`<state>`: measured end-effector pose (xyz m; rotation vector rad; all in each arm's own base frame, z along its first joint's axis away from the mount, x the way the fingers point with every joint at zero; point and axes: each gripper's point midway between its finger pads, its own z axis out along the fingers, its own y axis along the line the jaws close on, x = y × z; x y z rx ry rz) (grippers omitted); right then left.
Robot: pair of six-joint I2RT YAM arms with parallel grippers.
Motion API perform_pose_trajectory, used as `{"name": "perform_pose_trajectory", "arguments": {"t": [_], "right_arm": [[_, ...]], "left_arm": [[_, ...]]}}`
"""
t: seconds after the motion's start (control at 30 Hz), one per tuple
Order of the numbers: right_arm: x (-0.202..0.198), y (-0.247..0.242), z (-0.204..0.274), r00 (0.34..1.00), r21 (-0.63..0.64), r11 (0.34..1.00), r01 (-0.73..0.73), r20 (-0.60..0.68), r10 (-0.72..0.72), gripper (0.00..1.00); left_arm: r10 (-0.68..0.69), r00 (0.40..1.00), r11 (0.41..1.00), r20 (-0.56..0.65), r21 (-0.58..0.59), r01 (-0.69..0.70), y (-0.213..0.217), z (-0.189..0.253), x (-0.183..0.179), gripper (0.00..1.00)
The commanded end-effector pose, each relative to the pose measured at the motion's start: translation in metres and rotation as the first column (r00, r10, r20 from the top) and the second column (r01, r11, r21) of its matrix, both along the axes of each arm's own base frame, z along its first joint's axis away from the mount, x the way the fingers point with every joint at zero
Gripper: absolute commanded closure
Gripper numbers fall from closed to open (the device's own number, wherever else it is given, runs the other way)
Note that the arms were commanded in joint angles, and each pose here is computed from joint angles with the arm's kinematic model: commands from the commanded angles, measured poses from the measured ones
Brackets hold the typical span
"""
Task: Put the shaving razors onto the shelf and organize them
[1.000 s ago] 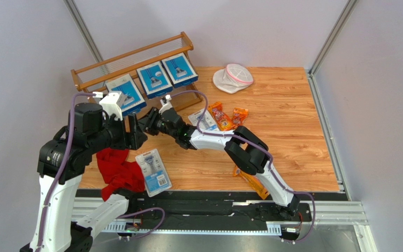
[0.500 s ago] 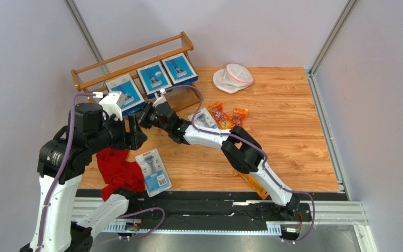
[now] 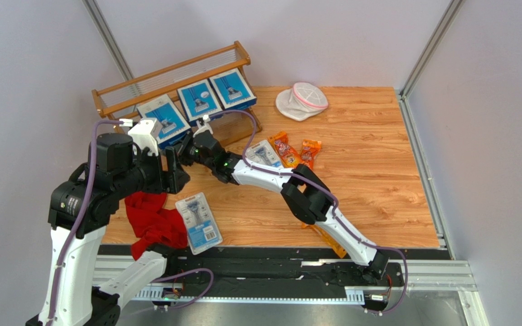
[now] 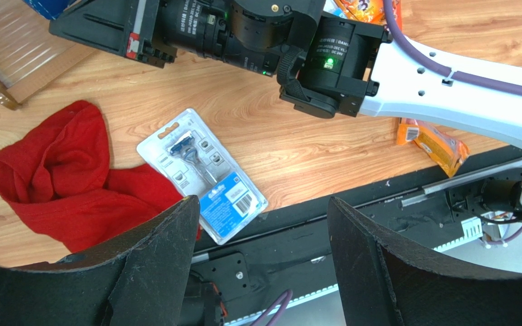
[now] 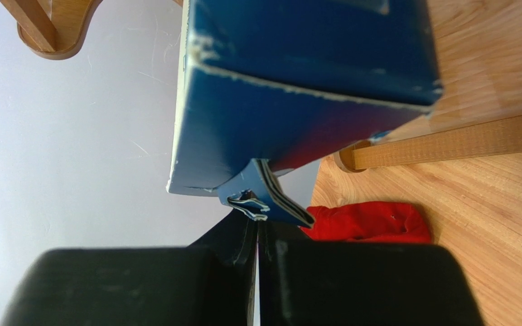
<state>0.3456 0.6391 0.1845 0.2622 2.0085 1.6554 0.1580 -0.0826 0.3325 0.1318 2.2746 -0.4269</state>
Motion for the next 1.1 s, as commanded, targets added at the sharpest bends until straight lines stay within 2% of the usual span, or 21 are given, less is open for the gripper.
{"name": "perform_pose_trajectory", "arguments": {"t": [0.0, 0.47, 1.07], "right_arm": [[0.034, -0.008, 0.041, 0.993, 0.064, 0.993, 0.095, 0.062, -0.099, 0.98], [0.020, -0.010, 0.038, 0.997, 0.070, 0.996, 0.057, 0.054, -0.061, 0.98], [-0.017, -0.010, 0.044, 0.992, -0.011, 0.999, -0.038, 0.119, 0.039, 0.96]], "left_arm": [[0.000, 0.999, 1.000, 0.036, 0.011, 0.000, 0.004, 0.009, -0.001, 0.22], [-0.005, 1.000, 1.000, 0.027, 0.014, 0.004, 0.003, 0.006, 0.001, 0.23], [-0.006, 1.000, 1.000, 0.014, 0.003, 0.006, 0.000, 0.000, 0.002, 0.23]]}}
